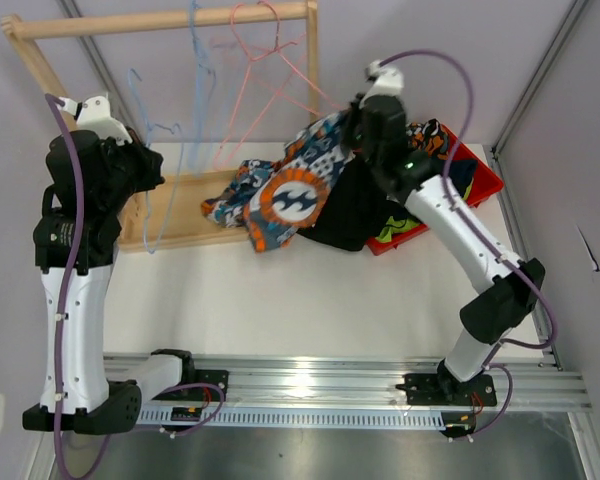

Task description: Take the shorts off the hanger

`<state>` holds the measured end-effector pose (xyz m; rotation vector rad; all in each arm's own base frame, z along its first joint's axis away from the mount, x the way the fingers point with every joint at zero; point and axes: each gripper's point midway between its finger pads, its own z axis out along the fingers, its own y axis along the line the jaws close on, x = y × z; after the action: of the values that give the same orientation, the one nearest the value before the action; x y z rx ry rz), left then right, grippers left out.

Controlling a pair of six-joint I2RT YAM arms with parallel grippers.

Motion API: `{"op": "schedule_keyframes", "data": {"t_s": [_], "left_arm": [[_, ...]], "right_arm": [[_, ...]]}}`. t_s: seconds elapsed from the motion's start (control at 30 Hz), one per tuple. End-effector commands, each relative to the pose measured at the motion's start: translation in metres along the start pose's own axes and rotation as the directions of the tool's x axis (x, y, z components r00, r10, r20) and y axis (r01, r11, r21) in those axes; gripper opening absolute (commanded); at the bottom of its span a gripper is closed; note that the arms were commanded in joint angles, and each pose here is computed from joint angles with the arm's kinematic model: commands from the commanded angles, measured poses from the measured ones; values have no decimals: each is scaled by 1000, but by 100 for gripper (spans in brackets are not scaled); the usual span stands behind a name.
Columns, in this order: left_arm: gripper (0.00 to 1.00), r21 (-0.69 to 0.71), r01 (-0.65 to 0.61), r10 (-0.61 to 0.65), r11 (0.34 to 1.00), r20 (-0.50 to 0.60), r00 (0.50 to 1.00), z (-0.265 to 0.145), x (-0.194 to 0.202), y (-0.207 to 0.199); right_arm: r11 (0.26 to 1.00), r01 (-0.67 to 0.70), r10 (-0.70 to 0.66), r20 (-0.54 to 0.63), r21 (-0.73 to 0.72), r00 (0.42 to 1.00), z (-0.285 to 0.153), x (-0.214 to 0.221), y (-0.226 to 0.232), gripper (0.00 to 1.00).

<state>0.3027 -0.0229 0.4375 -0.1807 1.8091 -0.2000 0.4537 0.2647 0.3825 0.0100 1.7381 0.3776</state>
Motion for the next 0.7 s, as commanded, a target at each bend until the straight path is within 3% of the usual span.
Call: {"op": "schedule_keyframes", "data": {"t_s": [0.0,0.13,0.23,0.4,0.47,0.67], "left_arm": [[0,-17,-25,27,1000,122,992,-12,-30,2],[0,-74,-34,43,997,129,991,-8,-31,14],[0,-85,-24,35,996,129,991,-1,-33,18],[0,-86,-8,20,996,138,990,8,-31,20],[0,-90,-4,17,996,146,989,11,-29,22],[0,-79,4,6,997,135,991,13,-26,20]], "right_arm": [[987,-74,44,211,140,977,-11,-110,-67,0],[928,-200,99,308,315,946,-11,-154,-170,0],[879,-278,151,327,386,933,-9,-150,-219,0],[838,-293,193,252,460,948,4,-89,-264,0],[840,-304,199,266,449,943,6,-80,-269,0],[834,-275,230,151,479,961,32,-16,-287,0]]}}
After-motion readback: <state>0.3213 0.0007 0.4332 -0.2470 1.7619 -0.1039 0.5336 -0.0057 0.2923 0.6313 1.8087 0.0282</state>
